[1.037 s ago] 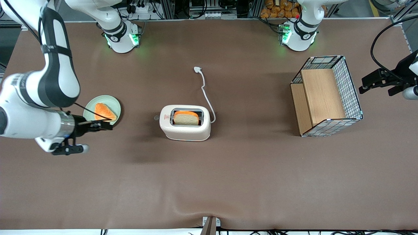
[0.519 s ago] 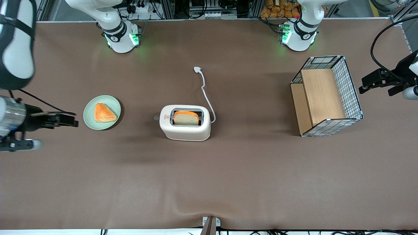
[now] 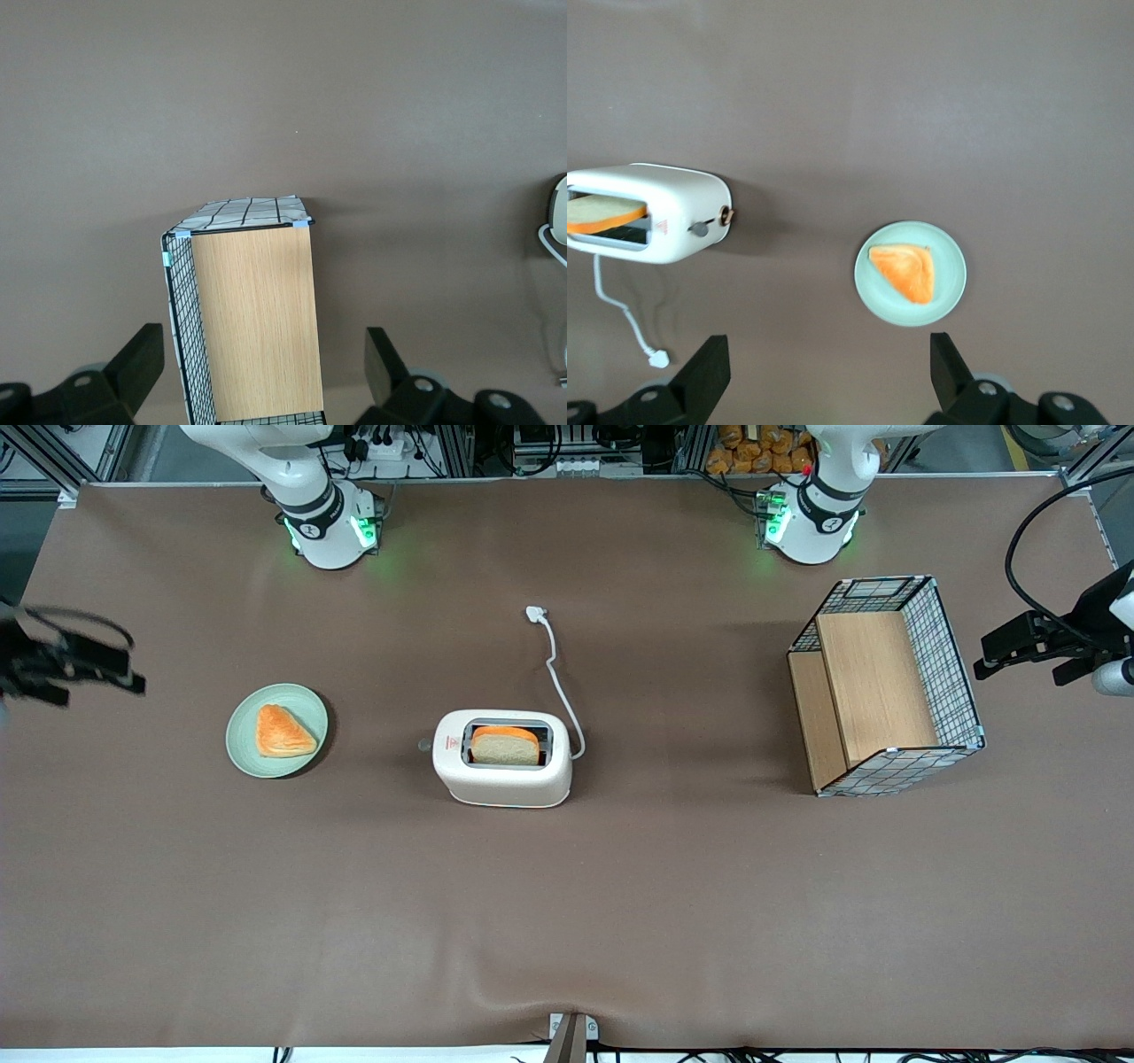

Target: Press toaster button with right arm

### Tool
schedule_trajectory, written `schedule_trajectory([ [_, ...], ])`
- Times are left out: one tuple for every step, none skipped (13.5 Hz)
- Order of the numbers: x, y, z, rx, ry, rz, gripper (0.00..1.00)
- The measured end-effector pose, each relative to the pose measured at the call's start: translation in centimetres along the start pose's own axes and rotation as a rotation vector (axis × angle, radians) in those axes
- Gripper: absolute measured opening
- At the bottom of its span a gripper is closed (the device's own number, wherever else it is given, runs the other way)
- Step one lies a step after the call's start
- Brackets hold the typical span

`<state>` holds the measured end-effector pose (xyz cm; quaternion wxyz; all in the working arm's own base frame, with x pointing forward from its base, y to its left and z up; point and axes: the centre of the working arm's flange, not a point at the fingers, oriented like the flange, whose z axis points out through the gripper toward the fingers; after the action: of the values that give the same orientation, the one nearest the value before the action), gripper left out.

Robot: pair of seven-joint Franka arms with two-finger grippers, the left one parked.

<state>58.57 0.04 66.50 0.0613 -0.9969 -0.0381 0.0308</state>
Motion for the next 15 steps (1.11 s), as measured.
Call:
schedule_trajectory([
  [-1.4,-0.3,-0.6,0.002,0.004,0.012,1.0],
  [-2.6,-0.5,-0.8,0.004,0.002,0.019,1.0],
  [-3.4,-0.4,-0.6,0.004,-0.003,0.027,1.0],
  [-3.9,-0.2,-0.2,0.0,-0.012,0.034,1.0],
  [-4.2,0.1,0.3,-0.009,-0.019,0.039,1.0],
  [-4.5,0.3,0.5,-0.014,-0.021,0.043,1.0],
  [-4.7,0.4,0.7,-0.017,-0.021,0.046,1.0],
  [-5.1,0.5,0.9,-0.017,-0.016,0.047,1.0],
  [-5.5,0.5,1.1,-0.017,-0.007,0.048,1.0],
  [-5.7,0.6,1.4,-0.02,0.0,0.049,1.0],
  [-5.8,0.7,1.5,-0.026,0.005,0.051,1.0],
  [-5.7,0.8,1.6,-0.033,0.008,0.052,1.0],
  [-5.7,0.8,1.6,-0.041,0.01,0.051,1.0],
  [-5.7,0.6,1.6,-0.05,0.013,0.046,1.0],
  [-5.6,0.3,1.5,-0.062,0.017,0.041,1.0],
])
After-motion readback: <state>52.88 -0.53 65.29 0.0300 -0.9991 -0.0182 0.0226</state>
